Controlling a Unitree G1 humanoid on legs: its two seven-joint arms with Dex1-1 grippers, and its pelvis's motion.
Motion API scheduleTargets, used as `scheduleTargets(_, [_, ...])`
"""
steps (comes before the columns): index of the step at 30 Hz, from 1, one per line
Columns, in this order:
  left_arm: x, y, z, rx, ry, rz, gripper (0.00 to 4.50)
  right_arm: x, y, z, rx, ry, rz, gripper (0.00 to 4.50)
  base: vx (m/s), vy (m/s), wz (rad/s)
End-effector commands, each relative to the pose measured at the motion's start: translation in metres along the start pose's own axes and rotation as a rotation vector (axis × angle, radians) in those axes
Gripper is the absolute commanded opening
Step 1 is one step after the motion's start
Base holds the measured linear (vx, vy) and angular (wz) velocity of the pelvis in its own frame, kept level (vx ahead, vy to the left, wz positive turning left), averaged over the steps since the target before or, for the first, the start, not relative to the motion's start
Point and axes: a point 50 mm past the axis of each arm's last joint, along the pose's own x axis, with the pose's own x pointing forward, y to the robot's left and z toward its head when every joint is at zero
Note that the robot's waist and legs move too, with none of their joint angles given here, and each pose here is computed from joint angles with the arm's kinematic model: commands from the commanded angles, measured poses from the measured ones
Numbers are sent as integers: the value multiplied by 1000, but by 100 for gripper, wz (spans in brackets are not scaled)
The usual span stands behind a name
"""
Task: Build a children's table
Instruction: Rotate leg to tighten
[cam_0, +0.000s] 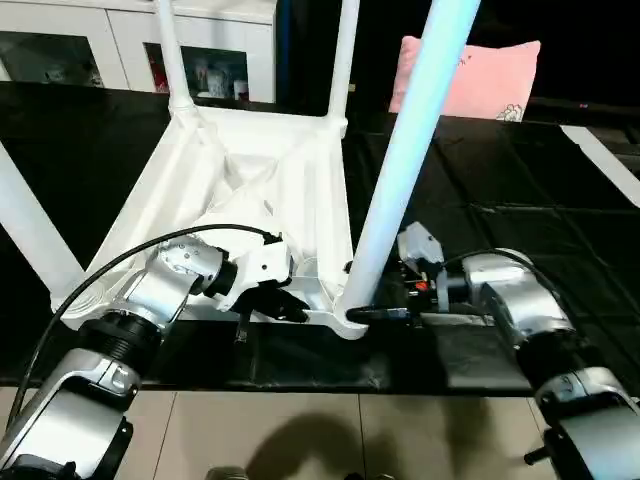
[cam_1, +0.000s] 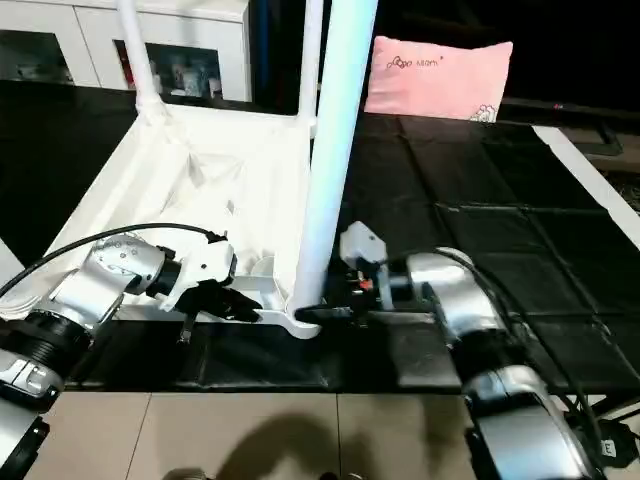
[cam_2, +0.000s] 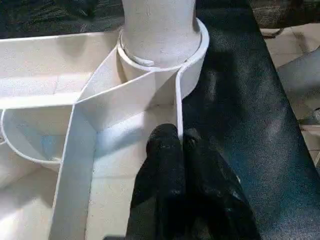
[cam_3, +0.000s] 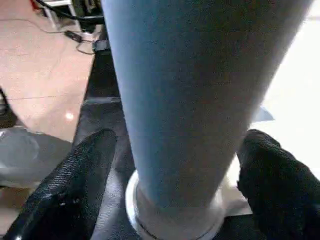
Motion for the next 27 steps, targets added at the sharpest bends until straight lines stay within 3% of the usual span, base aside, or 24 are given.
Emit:
scheduleTargets(1, [2, 3, 11, 67, 9, -31, 0, -5, -2, 2, -4, 14, 8, 360, 0, 0, 0])
scheduleTargets(21, [-1, 0, 5, 45, 8, -22, 0, -6, -2, -5, 56, -15, 53, 205, 0, 0, 0])
scheduleTargets(27, [-1, 2, 4, 8, 6, 6, 0, -4, 1, -8, 76, -35, 59, 197, 0, 0, 0])
